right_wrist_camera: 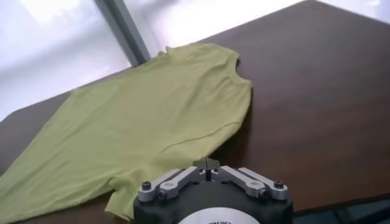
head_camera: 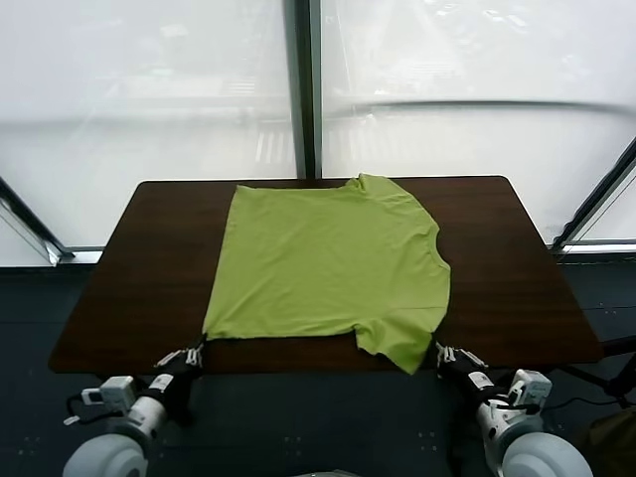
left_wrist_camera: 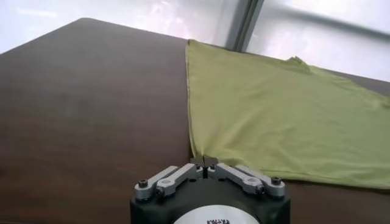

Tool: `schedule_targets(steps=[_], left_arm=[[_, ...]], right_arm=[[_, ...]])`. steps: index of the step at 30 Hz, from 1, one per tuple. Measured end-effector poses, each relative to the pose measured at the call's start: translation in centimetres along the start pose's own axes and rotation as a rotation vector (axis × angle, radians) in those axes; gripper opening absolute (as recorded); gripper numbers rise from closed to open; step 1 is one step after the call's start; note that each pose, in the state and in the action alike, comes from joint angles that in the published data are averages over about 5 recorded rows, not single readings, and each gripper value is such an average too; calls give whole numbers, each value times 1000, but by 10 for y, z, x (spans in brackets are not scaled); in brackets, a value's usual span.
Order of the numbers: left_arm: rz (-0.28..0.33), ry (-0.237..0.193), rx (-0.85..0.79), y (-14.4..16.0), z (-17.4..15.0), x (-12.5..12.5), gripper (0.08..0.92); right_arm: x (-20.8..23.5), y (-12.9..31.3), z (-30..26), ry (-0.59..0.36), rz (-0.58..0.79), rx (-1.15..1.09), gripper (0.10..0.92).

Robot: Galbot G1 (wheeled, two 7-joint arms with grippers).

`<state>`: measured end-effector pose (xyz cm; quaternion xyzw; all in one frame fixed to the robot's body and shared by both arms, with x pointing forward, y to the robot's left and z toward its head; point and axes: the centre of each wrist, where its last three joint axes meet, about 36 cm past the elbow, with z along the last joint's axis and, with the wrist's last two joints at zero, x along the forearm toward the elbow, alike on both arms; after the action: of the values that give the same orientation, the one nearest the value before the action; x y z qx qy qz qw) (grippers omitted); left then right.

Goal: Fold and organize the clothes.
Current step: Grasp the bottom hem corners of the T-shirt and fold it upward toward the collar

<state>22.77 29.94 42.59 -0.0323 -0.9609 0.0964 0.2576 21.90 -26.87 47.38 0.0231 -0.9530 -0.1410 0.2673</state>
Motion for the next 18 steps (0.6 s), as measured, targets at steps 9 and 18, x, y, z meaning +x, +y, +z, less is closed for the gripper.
schedule_targets(steps=[9, 18], left_arm=[[-7, -56, -3, 0, -14, 6, 149], [3, -116, 44, -9, -29, -15, 149]], right_arm=[[1, 3, -4, -37, 1, 20, 139], [-25, 1, -18, -101, -23, 41, 139]])
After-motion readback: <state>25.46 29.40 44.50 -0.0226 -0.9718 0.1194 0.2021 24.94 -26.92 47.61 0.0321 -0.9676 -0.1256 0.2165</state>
